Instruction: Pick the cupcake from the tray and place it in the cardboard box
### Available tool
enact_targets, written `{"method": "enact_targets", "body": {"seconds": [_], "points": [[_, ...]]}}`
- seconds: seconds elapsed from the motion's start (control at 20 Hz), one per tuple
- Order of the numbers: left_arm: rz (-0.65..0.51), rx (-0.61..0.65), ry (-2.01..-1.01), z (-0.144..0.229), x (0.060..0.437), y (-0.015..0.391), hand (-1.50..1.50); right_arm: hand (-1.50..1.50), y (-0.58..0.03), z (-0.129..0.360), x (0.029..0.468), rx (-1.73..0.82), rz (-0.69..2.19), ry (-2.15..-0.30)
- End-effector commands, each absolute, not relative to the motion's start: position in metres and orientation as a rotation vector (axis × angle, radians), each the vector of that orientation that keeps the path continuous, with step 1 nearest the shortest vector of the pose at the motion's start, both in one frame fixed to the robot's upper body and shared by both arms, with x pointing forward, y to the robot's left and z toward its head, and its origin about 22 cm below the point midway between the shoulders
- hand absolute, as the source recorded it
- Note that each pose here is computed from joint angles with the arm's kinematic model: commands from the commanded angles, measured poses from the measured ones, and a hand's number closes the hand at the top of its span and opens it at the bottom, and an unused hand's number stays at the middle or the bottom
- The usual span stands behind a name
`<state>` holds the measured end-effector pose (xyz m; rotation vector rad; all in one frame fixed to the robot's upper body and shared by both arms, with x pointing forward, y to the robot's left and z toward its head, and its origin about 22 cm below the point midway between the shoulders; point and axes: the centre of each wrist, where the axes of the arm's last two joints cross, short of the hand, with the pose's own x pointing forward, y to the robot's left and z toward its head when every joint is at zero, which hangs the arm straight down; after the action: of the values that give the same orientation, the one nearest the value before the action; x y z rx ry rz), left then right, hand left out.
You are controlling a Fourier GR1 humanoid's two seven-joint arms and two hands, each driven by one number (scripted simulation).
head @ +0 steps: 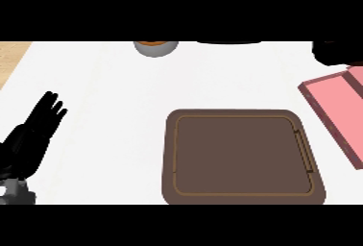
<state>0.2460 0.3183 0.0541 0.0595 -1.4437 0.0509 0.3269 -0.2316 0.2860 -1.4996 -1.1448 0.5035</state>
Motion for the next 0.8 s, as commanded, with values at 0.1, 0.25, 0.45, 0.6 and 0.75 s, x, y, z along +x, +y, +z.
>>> {"method": "enact_targets", "body": {"seconds": [0.1,0.25,0.45,0.6,0.75], "points": [[0.049,0.067,-1.452,0.053,0.252,0.319,0.00,1.50,-0.284,0.284,0.338,-1.525,0.529,-1.058],[0.053,0.041,-1.446,0.061,0.239,0.313,0.00,1.50,-0.295,0.273,0.336,-1.525,0.511,-1.071],[0.068,0.045,-1.440,0.043,0.249,0.340,0.00,1.50,-0.328,0.243,0.339,-1.532,0.510,-1.090],[0.053,0.061,-1.442,0.047,0.264,0.313,0.00,1.50,-0.343,0.249,0.354,-1.491,0.514,-1.095],[0.051,0.051,-1.437,0.055,0.243,0.325,0.00,1.50,-0.360,0.185,0.351,-1.482,0.521,-1.087]]}}
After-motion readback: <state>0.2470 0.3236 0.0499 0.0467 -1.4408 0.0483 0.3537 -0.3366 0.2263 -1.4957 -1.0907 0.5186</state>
